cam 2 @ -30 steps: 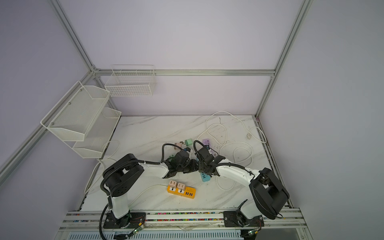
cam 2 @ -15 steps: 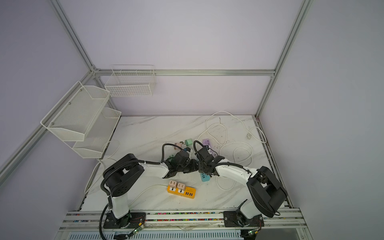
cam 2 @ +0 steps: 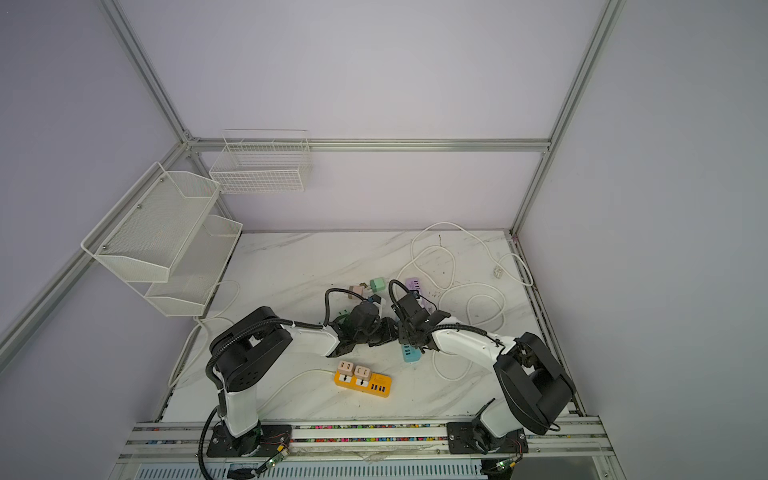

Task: Pull the plug off the socket
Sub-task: 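Pull the pink adapter out of the teal strip with the right gripper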

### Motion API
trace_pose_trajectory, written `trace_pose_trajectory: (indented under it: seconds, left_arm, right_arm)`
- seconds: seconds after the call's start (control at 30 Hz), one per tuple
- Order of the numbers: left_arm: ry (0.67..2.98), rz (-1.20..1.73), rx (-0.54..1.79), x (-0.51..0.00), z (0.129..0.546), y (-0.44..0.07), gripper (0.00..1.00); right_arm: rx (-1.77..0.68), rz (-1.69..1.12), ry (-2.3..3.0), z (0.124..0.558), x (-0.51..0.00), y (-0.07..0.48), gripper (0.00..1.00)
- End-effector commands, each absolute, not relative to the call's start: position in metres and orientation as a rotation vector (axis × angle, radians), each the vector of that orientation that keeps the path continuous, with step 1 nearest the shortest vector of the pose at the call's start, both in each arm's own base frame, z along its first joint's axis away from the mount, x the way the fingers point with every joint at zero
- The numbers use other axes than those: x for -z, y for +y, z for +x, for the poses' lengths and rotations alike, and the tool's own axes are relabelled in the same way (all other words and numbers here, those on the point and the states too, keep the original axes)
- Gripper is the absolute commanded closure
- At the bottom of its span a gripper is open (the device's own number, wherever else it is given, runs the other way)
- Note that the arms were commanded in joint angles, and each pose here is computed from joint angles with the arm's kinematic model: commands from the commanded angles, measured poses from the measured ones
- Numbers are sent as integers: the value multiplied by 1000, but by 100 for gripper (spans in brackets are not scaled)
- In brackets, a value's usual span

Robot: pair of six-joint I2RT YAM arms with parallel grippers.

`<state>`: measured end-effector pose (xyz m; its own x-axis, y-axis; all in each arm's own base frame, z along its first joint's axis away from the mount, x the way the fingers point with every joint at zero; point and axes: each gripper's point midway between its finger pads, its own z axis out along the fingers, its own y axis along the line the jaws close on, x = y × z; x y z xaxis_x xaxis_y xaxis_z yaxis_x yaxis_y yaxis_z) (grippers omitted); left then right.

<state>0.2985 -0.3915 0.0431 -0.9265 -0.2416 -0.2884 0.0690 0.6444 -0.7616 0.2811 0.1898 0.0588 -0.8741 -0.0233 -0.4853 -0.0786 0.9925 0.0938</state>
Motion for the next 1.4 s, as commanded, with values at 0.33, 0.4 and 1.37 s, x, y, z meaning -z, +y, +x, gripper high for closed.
trace_pose_trajectory:
  seconds: [0.33,0.4,1.37]
  left_arm:
    - [2596,-192,1005,-12,290,-375,70]
    - [2599,-183,1006,-13,290,-377,71]
    - [2537,-93,1040,-48,305,-404,72]
  right_arm:
    - [-156,-1,2588,289,-80,179,85]
    - [-135,-2,2597,290,-79,178,87]
    - [-251,23,2488,294,-127,175,90]
